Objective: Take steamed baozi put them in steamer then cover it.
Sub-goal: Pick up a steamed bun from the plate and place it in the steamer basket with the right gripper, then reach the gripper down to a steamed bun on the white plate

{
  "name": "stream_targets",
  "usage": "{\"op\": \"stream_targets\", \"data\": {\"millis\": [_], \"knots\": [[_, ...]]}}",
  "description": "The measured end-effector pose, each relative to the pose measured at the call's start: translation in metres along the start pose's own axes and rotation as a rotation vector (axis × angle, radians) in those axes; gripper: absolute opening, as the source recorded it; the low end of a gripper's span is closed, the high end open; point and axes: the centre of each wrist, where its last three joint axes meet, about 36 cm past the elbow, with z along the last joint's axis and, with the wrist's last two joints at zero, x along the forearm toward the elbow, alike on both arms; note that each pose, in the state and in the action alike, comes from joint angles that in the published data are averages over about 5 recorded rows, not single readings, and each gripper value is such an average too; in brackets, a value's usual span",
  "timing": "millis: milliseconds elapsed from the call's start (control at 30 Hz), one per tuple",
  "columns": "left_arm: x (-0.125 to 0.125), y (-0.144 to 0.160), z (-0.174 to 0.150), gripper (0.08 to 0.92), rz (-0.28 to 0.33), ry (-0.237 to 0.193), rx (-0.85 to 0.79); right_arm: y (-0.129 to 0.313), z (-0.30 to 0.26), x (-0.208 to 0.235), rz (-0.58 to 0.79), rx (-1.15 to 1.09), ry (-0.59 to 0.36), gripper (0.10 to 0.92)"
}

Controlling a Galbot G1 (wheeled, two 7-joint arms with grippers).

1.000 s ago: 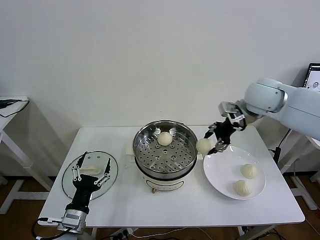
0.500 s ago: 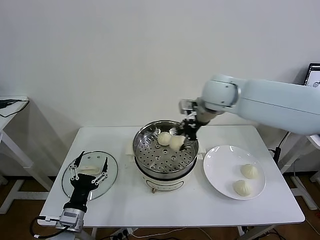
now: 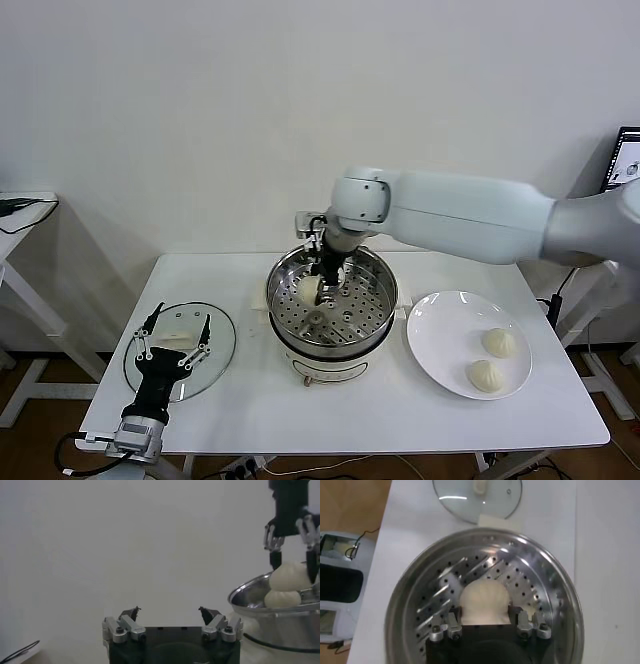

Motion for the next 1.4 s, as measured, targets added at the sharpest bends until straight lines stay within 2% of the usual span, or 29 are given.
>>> {"op": "stream_targets", "data": {"millis": [233,400,500,700,1100,1233,1400], "knots": [[0.0,0.003,0.003,0.823,-0.005,0.004,-0.002,-0.007,-0.013,-0.028,-0.01,-0.006,0.003,0.656],[-0.001,0.003,0.003,0.823,-0.006,0.002,0.0,-0.009,-0.016,-0.033,-0.016,-0.01,0.0,0.764],[-0.001,0.002,0.003,0.823,-0.005,0.002,0.002,-0.011,-0.015,-0.03,-0.014,-0.012,-0.006,0.812],[-0.002,-0.001,0.0,0.823,-0.001,-0.001,0.003,-0.016,0.007,0.004,0.004,-0.012,-0.018,0.822],[0.0,-0.01,-0.006,0.823,0.011,-0.011,0.004,-0.003,0.132,0.124,0.012,0.002,-0.02,0.823],[0.001,-0.01,-0.005,0.823,0.012,-0.008,0.001,0.013,0.187,0.139,-0.003,-0.006,-0.009,0.823],[0.001,-0.011,-0.005,0.823,0.013,-0.008,0.0,0.038,0.248,0.127,-0.024,-0.02,0.014,0.823]]}}
